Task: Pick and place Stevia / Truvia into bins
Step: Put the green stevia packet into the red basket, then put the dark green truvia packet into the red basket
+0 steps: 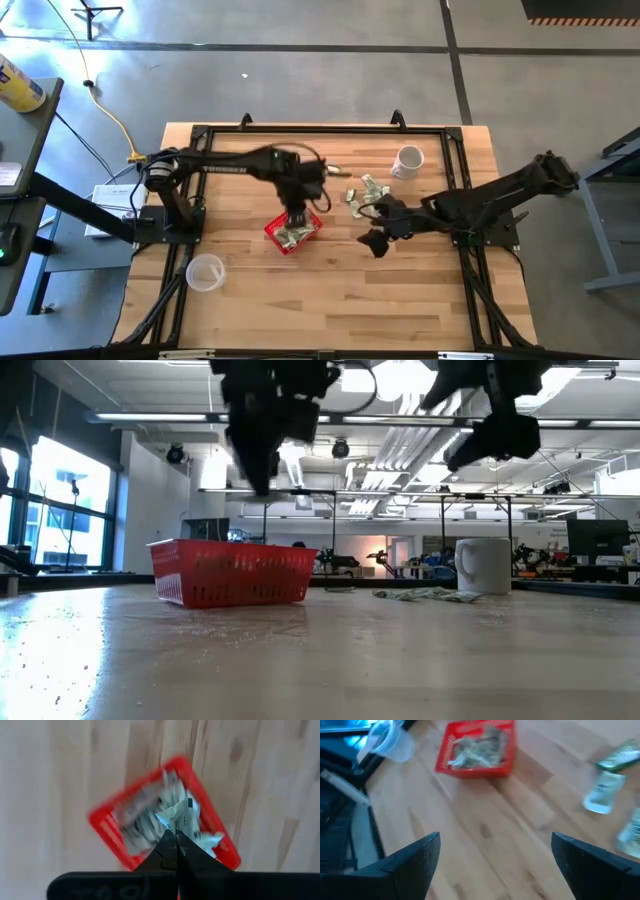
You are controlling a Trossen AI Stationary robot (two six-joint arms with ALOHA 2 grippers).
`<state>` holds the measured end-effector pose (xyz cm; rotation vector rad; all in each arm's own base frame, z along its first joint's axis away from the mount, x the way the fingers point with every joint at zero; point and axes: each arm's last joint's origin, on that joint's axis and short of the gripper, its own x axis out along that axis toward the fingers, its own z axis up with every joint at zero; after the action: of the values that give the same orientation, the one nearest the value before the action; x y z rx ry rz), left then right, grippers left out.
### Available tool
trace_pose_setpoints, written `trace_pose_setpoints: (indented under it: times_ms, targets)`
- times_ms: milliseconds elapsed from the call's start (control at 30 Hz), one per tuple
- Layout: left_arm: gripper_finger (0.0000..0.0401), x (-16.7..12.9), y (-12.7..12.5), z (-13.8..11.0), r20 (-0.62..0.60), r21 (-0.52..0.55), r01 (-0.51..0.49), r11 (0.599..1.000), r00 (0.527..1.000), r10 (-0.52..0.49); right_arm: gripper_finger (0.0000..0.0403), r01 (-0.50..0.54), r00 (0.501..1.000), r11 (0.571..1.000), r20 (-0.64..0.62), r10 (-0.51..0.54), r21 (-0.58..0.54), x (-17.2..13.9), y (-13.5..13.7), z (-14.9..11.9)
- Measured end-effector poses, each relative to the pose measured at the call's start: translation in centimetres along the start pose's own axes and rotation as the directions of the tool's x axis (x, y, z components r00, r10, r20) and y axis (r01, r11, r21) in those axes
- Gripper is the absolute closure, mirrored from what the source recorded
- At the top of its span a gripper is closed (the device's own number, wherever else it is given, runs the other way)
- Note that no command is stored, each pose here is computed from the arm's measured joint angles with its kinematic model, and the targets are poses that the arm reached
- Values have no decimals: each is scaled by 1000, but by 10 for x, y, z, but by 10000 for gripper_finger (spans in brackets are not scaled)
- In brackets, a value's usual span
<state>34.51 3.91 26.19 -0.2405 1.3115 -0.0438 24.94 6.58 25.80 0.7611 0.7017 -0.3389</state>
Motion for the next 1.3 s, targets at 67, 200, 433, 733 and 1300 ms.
trace_pose_setpoints:
  times_ms: [67,200,433,733,1300]
  targets:
    - [378,16,-5,-11,-36,-16,2,1000,999,-3,34,40,999,999,5,-40,20,-2,-9,-2]
    - [375,40,-13,-18,-1,-67,29,997,1000,-29,32,154,987,987,-45,-152,50,1,-28,6]
    - [324,56,-4,-29,-16,-166,-89,982,996,87,29,25,999,985,37,-32,169,4,-39,53]
    - [201,25,-2,-29,106,-156,-41,987,993,58,29,207,973,978,107,-203,-27,12,-67,105]
    - [168,-10,57,-100,177,-416,-168,893,949,261,44,213,922,852,-191,-337,-478,139,-138,186]
